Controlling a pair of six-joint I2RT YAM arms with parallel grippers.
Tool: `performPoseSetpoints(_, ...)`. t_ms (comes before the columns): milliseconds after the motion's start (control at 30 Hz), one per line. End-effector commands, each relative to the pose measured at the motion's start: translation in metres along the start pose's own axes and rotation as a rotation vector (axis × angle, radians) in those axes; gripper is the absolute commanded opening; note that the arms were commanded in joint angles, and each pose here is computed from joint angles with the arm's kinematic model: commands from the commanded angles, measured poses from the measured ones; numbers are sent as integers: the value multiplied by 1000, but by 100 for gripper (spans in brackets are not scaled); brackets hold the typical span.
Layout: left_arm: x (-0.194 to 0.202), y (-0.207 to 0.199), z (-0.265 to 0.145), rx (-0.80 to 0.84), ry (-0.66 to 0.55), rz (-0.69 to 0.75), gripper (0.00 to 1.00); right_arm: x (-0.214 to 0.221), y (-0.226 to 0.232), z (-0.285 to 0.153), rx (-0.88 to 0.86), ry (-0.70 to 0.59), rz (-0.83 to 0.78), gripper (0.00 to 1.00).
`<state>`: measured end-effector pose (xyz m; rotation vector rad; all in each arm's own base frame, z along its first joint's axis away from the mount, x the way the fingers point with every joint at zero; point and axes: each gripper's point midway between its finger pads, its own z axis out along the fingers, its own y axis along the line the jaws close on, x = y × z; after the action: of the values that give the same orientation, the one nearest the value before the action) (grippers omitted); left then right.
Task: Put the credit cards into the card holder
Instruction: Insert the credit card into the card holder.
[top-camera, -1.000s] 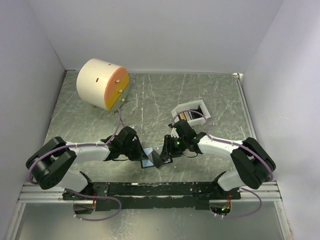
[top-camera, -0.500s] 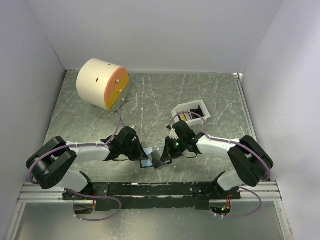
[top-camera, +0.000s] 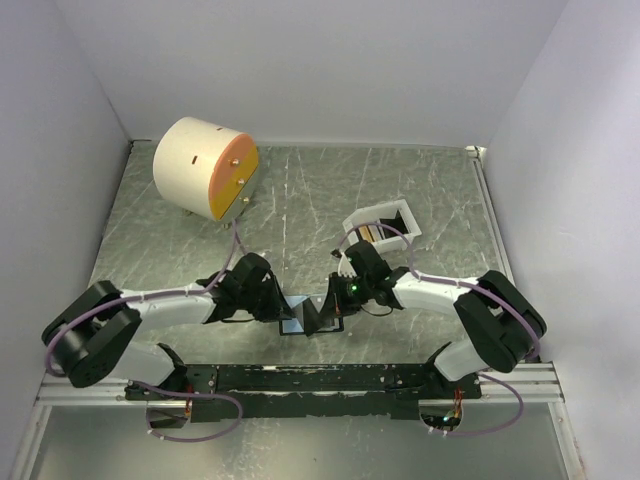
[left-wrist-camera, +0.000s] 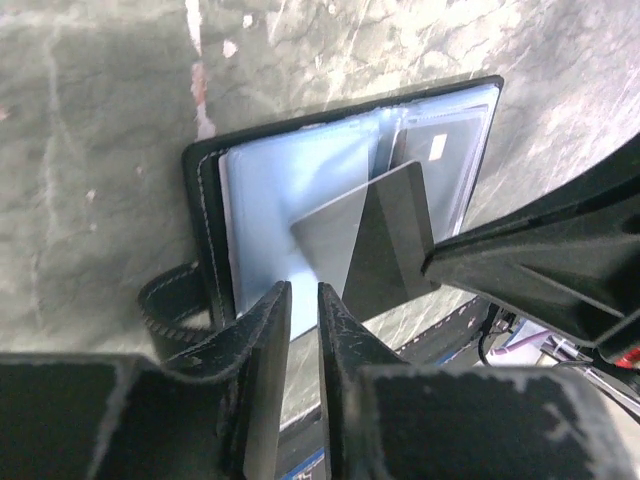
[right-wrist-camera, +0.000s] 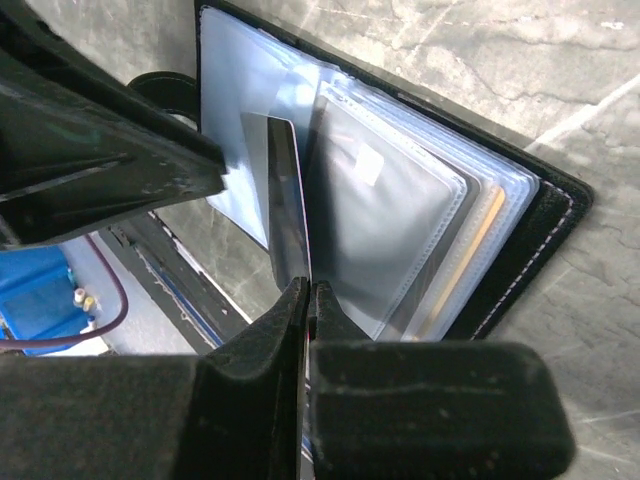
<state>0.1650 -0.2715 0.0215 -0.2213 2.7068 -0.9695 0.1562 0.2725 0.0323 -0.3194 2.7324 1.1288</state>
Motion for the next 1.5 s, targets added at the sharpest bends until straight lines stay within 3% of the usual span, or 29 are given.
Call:
performPoseSetpoints(0,-6,6,-20,-63,-49,0,30,-4,-5,0,15,-60,5,0)
performPoseSetpoints(233,-5,30,-36,-162,-92,-9,34,-5,-11,3,21,-103,44,0)
performPoseSetpoints(467,10,47,-29,-170,-52,-31,24,-10,-15,2,35,-155,73,0)
performPoseSetpoints(1467,26,31,-21,-25,14,-65,19,-7,-9,7,26,-229,139,1)
